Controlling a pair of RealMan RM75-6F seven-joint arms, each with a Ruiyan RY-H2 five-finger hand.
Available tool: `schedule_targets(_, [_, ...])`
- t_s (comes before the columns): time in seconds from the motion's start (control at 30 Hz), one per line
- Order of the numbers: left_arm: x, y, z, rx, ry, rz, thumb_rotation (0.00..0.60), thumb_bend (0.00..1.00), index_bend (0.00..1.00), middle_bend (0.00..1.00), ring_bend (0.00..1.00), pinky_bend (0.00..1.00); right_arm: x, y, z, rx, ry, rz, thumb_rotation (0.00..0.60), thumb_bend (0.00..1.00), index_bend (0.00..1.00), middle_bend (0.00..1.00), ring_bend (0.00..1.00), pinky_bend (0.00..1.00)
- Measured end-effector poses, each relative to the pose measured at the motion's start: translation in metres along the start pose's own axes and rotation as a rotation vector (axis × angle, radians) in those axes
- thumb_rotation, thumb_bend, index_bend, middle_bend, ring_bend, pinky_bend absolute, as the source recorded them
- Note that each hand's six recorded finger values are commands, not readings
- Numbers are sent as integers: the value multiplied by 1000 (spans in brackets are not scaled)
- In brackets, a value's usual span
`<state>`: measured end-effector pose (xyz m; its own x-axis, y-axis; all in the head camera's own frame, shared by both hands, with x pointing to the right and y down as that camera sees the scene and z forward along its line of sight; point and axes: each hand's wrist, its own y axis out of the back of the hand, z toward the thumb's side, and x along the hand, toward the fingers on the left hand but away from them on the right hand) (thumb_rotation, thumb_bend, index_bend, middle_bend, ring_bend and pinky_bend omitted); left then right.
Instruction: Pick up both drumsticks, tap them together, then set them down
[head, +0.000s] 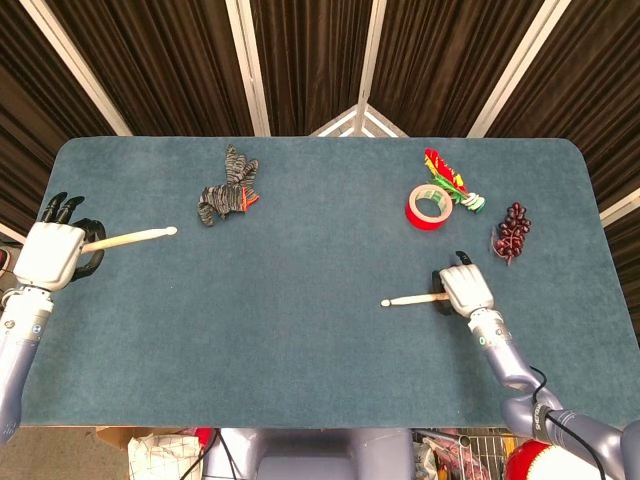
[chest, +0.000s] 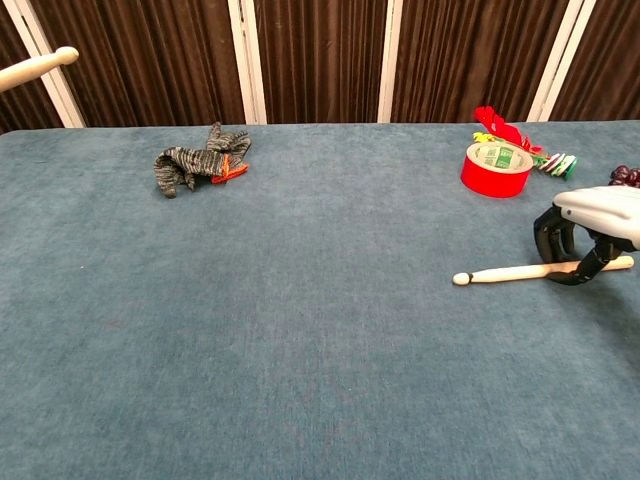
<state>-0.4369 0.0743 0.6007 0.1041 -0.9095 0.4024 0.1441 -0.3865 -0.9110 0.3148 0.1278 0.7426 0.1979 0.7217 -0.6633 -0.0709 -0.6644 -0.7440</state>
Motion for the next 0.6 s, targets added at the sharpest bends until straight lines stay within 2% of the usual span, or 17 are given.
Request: schedule_targets(0.6, [-1, 1, -8, 3, 18, 10, 600, 544, 591, 564, 113, 62, -2, 0, 4, -1, 3, -2, 600, 359, 610, 566, 476, 95])
